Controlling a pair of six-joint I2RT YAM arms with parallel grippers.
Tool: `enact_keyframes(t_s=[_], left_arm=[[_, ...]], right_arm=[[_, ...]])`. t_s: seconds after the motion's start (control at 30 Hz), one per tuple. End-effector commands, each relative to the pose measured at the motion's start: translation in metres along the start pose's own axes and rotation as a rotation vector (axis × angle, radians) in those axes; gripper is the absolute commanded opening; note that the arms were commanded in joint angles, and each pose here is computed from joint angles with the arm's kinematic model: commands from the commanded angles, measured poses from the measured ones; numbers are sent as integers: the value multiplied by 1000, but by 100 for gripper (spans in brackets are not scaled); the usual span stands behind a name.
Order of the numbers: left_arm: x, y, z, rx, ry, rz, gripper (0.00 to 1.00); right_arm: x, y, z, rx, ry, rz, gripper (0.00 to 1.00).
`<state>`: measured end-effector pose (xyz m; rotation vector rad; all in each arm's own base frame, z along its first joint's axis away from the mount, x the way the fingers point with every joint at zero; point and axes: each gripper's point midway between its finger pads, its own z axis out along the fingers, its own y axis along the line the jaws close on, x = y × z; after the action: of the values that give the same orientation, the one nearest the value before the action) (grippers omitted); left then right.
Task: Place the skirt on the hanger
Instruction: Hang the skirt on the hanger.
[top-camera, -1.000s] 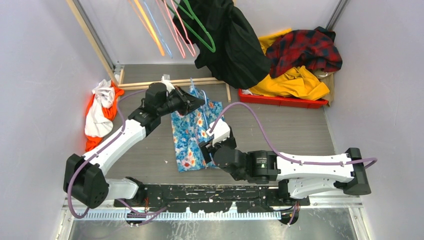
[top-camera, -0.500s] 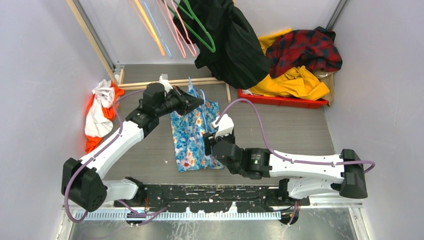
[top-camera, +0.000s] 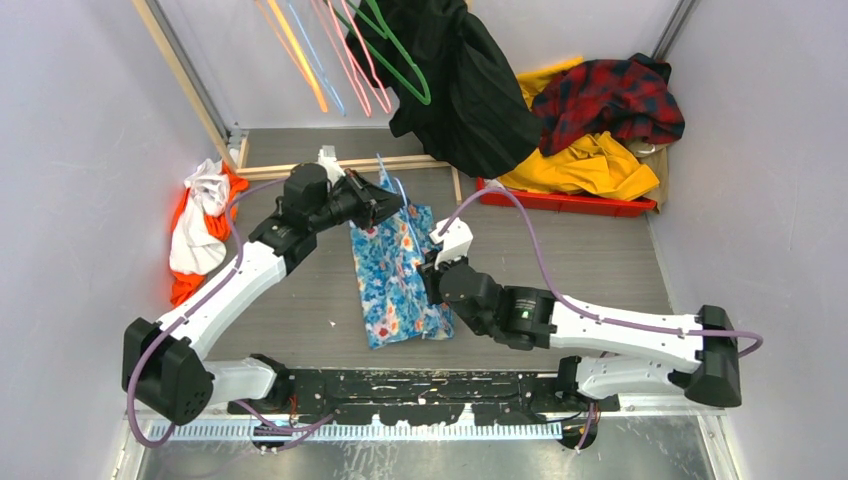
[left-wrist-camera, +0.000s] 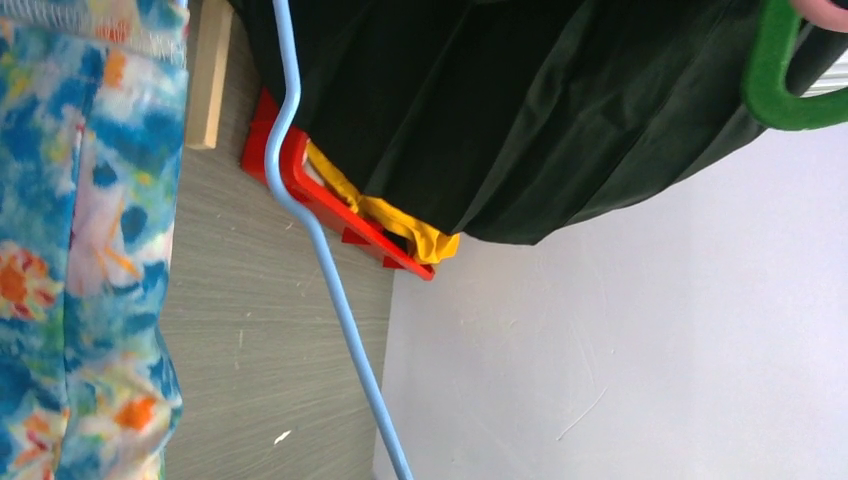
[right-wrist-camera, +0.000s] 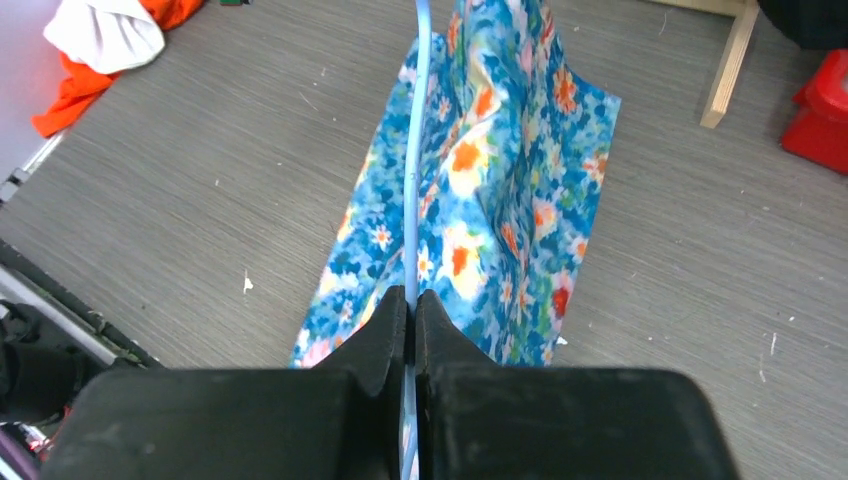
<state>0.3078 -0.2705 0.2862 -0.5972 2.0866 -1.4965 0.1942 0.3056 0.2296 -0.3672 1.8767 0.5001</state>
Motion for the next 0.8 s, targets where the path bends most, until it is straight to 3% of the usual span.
enact_keyframes(t_s=[0.0, 0.4, 0.7, 0.77], left_arm=[[-9, -58, -19, 145, -30, 89, 1], [-10, -89, -26, 159, -7, 191, 8], [-13, -93, -17, 137, 15, 236, 10], [-13, -92, -15, 127, 22, 243, 15]], right_arm=[[-59, 7, -32, -91, -91, 37, 1], [-121, -12, -83, -140, -208, 44, 1], [-135, -9, -99, -193, -227, 84, 1], [-134, -9, -97, -184, -223, 76, 1]])
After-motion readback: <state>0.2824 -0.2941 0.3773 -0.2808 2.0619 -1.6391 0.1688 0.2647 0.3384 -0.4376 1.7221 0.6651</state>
